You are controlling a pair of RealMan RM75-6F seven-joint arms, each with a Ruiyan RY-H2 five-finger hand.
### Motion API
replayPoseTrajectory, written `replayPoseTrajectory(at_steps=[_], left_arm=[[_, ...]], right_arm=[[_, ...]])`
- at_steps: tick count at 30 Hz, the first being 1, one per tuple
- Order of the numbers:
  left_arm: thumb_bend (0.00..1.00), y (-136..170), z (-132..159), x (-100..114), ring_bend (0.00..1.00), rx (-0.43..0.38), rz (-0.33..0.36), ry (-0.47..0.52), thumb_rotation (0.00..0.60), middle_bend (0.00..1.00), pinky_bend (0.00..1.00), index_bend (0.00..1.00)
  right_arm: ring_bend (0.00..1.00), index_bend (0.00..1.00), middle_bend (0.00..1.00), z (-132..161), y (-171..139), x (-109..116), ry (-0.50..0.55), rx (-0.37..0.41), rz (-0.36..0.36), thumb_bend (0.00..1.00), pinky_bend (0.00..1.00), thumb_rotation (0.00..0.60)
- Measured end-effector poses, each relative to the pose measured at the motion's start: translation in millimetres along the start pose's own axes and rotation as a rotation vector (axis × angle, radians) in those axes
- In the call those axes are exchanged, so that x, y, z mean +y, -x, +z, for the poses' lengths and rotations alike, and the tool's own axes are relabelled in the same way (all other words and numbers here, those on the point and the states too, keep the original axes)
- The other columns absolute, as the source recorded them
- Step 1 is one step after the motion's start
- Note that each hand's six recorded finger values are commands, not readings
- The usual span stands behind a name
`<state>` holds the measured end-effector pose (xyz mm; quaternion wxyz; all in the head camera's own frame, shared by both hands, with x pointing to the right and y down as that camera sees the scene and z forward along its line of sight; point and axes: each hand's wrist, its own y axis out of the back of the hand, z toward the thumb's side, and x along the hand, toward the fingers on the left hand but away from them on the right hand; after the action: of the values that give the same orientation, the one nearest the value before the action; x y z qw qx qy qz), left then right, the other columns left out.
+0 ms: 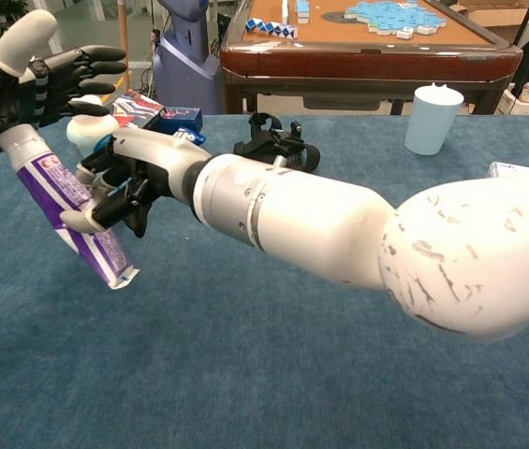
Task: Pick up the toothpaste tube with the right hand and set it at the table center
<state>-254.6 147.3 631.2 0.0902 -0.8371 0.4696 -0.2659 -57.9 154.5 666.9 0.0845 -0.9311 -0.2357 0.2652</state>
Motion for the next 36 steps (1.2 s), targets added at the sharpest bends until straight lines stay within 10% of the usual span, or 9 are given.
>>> replayPoseTrajectory(at_steps=[15, 23, 36], left_arm=[[0.0, 1, -3, 10, 0.0, 0.005, 0.009, -0.035, 0.0, 0.0, 0.04, 0.0], [0.0, 8, -9, 28, 0.0, 0.025, -0.006, -0.122, 0.0, 0.0, 0.04, 0.0], [0.0, 26, -19, 48, 0.0, 0.07, -0.017, -0.261, 0.0, 0.0, 0.05, 0.0]], right_arm=[[0.71, 0.89, 0.8, -7, -5, 6, -0.07, -0.024, 0.041, 0.89, 0.55, 0.6], [0.69, 0.89, 0.79, -28, -21, 30, -0.305, -0.069, 0.121, 0.88, 0.55, 0.6], [0.45, 0.54, 0.53, -70, -51, 67, -0.813, -0.253, 0.248, 0.39, 0.42, 0.6]])
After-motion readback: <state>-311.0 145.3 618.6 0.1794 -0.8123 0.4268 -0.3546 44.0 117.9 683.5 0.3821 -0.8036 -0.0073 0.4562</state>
